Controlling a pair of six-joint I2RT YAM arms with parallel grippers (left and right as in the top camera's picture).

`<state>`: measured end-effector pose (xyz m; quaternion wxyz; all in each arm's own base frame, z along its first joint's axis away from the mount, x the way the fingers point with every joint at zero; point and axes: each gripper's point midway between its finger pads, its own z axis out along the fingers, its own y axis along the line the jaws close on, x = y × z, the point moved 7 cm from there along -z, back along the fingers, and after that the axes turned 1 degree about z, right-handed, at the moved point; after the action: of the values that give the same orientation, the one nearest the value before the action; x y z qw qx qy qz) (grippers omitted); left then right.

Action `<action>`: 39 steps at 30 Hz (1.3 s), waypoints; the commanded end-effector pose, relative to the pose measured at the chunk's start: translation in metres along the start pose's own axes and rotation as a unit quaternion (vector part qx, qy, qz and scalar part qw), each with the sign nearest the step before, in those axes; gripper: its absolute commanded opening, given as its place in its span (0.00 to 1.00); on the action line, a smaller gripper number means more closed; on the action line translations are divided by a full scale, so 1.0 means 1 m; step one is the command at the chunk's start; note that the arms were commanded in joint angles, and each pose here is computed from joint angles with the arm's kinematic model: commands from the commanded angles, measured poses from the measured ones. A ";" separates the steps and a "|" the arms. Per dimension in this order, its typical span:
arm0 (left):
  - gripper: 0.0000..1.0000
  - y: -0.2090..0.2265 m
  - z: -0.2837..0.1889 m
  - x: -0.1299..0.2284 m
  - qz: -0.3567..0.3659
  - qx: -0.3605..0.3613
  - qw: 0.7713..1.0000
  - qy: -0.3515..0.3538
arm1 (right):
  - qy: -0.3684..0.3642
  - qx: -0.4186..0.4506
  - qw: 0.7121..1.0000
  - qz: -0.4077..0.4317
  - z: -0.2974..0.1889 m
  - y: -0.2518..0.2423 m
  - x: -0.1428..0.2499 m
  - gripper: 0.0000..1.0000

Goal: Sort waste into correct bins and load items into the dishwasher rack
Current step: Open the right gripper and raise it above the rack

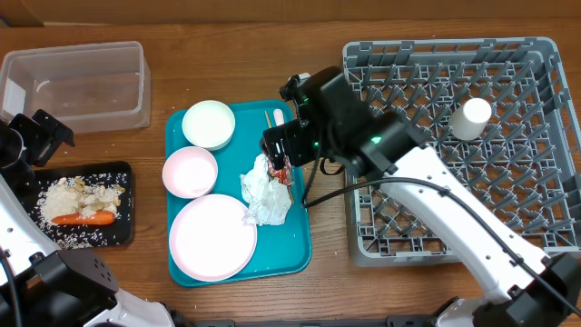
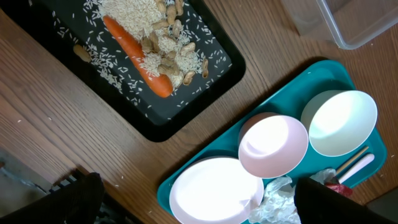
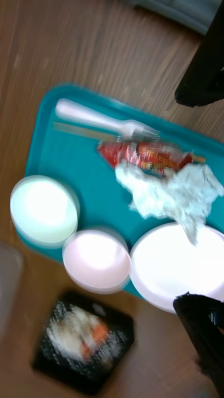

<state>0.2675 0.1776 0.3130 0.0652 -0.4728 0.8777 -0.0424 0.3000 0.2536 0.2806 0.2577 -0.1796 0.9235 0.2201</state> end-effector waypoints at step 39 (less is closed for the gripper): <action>1.00 -0.006 -0.007 0.007 -0.015 0.043 0.999 0.008 | -0.061 0.258 0.899 0.349 -0.078 -0.215 0.001 1.00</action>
<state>0.2721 0.1794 0.3138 0.0796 -0.4727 0.8764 -0.0469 0.3660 0.0338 0.2601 0.2395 0.2377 0.9400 0.0503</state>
